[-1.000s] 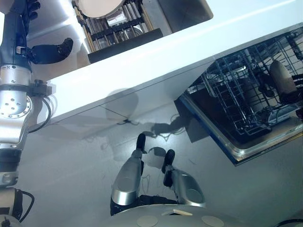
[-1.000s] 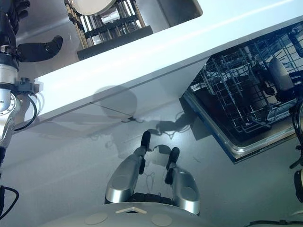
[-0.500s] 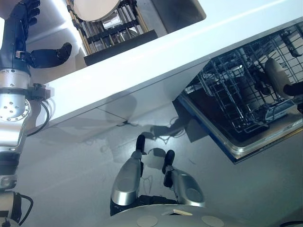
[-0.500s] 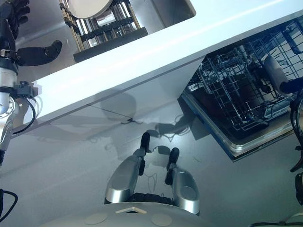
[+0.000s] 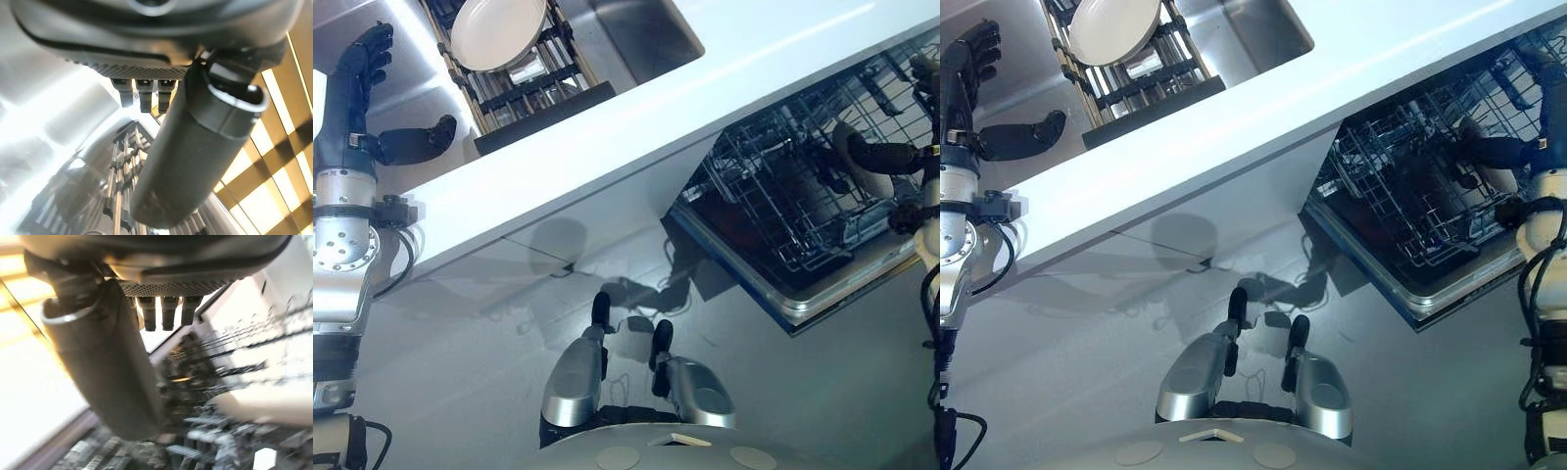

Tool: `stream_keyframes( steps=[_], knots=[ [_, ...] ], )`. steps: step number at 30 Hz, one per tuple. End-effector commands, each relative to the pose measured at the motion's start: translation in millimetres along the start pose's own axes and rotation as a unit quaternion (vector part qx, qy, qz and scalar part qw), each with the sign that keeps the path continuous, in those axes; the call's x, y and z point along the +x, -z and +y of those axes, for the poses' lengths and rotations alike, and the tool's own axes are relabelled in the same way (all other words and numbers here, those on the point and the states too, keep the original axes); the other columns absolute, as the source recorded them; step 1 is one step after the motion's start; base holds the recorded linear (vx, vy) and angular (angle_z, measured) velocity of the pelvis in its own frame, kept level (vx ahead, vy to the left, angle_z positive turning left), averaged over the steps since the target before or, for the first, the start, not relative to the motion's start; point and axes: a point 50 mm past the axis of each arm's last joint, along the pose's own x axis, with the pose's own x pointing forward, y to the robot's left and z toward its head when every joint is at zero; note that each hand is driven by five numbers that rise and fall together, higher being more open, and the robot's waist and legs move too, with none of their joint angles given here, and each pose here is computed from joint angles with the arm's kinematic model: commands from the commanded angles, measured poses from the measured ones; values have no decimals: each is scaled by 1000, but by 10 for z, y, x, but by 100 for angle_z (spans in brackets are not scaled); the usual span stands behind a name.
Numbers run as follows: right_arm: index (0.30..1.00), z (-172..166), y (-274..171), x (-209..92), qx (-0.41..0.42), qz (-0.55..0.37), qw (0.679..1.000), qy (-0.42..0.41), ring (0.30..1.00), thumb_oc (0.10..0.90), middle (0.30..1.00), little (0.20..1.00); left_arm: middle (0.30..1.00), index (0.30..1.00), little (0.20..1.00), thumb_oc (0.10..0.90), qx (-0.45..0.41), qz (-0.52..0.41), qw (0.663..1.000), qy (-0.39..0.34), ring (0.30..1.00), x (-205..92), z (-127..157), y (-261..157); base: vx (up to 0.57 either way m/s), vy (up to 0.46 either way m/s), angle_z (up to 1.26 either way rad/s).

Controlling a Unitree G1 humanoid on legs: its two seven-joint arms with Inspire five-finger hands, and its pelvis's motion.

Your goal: Pick up plates and place into dishwasher.

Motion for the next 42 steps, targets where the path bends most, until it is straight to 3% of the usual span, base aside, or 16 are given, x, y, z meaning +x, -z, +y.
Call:
stream_keyframes(
  steps=[1,8,21,28,37,42],
  knots=[
    [900,-112,-360,-105,51,-126,991,10,900,800,900,900,900,900,900,800,34,37,999,13,900,-246,-81,239,22,142,-11],
    [900,394,-448,-390,168,-122,967,-149,900,800,900,900,900,900,900,800,88,9,996,29,900,-155,-118,145,-14,158,-10],
    [900,1391,-189,-1018,231,19,897,-375,900,800,900,900,900,900,900,800,164,-24,983,75,900,97,-170,-86,-3,94,-12],
    [900,1665,-90,-1320,209,61,866,-449,900,800,900,900,900,900,900,800,206,20,974,91,900,319,-101,-123,10,32,-4],
    [900,1770,-112,-1432,213,69,857,-463,900,800,900,900,900,900,900,800,252,127,954,99,900,457,1,166,10,1,-6],
    [900,1763,-128,-1455,215,69,853,-471,900,800,900,900,900,900,900,800,313,188,927,92,900,500,121,359,27,-9,-3]
  ],
)
